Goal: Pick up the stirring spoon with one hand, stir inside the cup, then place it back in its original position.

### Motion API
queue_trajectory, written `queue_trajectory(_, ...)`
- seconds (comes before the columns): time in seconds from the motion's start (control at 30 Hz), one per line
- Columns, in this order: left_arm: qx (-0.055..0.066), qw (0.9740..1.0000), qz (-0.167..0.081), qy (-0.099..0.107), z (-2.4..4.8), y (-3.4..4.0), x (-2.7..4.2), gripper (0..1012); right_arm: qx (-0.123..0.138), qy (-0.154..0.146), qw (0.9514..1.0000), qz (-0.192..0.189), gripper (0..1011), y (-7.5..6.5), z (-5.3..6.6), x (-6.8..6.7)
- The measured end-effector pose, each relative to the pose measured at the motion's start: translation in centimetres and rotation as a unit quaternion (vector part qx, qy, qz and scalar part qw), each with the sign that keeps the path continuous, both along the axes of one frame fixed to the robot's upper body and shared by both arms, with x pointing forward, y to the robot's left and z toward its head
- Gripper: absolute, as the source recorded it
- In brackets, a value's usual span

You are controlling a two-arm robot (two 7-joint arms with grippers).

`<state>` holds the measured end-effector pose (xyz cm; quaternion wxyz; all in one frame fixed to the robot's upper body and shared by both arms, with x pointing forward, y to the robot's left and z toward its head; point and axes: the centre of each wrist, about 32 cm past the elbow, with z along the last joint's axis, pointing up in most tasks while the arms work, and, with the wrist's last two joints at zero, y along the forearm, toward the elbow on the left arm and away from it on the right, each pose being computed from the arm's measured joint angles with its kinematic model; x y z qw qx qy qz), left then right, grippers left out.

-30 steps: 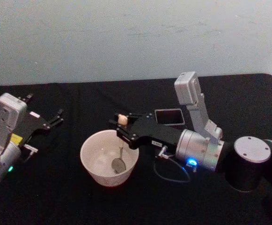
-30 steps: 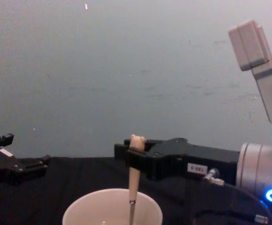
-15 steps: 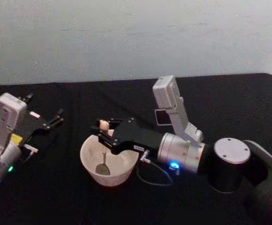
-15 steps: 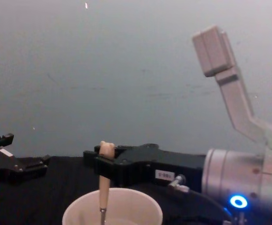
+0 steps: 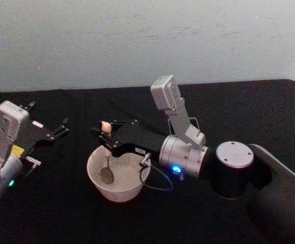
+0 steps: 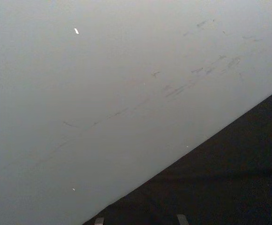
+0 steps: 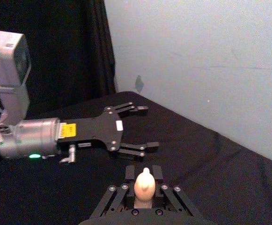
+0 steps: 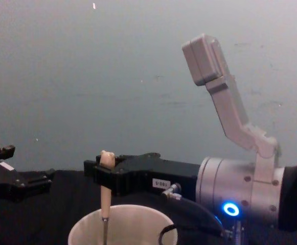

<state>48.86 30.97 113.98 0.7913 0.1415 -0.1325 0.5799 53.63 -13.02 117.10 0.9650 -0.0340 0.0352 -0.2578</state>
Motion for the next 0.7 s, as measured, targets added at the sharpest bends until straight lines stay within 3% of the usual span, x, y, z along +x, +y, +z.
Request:
queue_trajectory(0.33, 0.000, 1.0000, 0.000, 0.000, 0.00, 0.00, 0.00, 1001, -0.005, -0.005, 0.9998, -0.020, 215, -0.6, 0.2, 0.9)
queue_trajectory(0.7, 0.000, 1.0000, 0.000, 0.000, 0.00, 0.00, 0.00, 1001, -0.012, -0.016, 0.9993, -0.032, 215, -2.5, 0.6, 0.8)
